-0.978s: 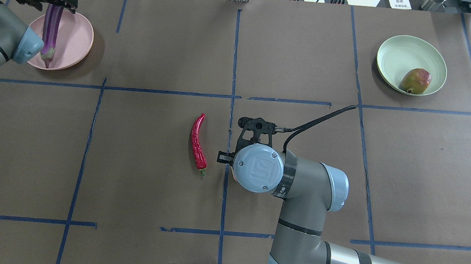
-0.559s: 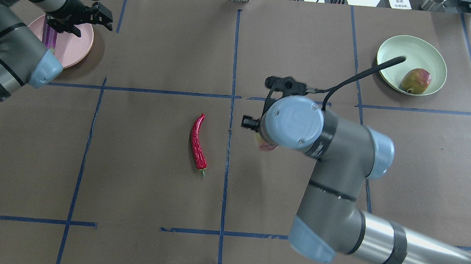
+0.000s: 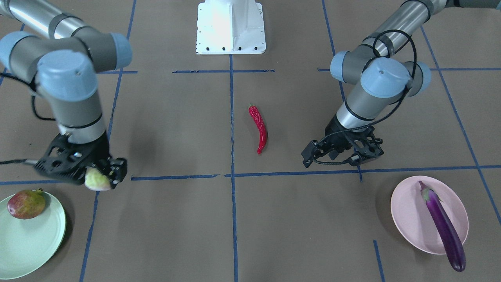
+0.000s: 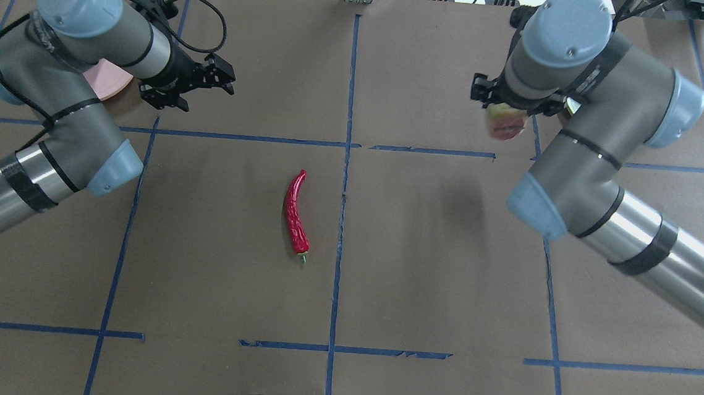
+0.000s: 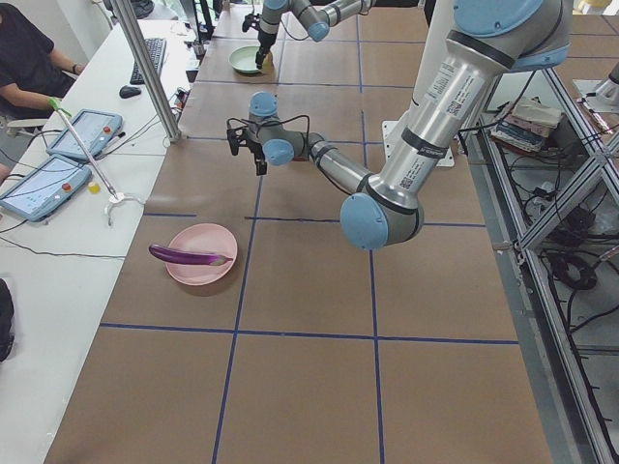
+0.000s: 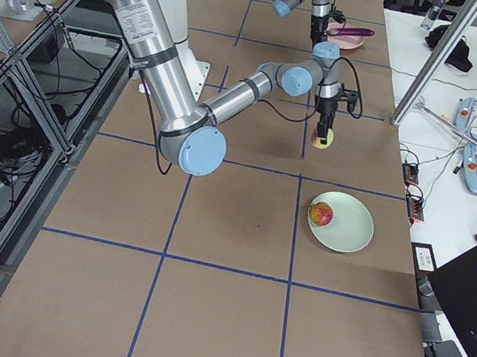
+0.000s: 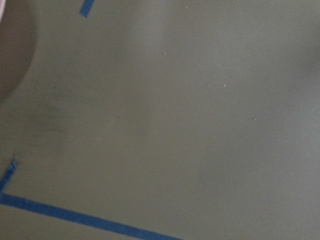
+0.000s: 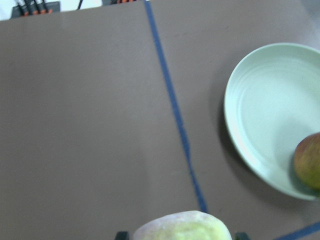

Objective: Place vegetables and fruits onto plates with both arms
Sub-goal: 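Carry pale fruit to green plate with right gripper while left reaches for chili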

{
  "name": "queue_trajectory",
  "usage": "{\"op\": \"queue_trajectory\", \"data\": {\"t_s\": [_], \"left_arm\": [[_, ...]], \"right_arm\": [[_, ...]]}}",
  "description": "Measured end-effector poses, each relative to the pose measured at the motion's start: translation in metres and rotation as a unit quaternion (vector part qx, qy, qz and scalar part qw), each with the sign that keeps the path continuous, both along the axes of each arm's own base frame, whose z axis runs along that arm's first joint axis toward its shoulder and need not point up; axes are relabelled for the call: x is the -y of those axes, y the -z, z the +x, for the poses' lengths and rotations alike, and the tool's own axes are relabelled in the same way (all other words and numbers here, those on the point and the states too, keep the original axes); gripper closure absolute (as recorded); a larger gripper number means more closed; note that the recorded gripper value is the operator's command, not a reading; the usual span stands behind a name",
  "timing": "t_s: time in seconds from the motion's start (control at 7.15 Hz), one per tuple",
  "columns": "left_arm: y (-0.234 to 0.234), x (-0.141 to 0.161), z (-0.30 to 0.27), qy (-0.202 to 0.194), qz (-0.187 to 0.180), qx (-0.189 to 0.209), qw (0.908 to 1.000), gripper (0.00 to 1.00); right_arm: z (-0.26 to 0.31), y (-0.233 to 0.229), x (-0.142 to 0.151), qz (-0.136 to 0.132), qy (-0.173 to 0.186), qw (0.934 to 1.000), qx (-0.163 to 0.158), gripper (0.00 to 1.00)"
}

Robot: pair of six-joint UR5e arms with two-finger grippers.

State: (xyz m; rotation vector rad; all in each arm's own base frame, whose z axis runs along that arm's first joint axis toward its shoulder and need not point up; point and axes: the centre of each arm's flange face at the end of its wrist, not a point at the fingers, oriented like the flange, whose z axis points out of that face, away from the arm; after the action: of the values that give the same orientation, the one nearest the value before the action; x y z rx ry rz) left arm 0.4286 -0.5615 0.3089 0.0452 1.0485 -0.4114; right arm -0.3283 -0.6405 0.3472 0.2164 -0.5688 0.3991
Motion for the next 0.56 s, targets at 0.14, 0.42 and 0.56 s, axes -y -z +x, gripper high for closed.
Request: {"op": "queue_trajectory", "data": {"t_s": [0.14, 0.42, 0.56], "left_arm": [[0.009, -0.018, 0.022, -0.007, 0.0, -0.002, 1.0, 0.0], [0.027, -0.046, 0.064, -0.018, -0.018, -0.001, 0.9997, 0.0], [0.036, -0.058, 0.085, -0.02, -0.028, 0.024, 0.9991, 0.0]], "right_arm": [[0.028, -0.045, 0.038, -0.001, -0.012, 0.9998, -0.012, 1.0], [0.075, -0.108, 0.079, 0.003, -0.003, 0.9987, -0.05, 0.98], [0.084, -0.129, 0.087, -0.001, 0.0, 0.9977, -0.068, 0.92]]}}
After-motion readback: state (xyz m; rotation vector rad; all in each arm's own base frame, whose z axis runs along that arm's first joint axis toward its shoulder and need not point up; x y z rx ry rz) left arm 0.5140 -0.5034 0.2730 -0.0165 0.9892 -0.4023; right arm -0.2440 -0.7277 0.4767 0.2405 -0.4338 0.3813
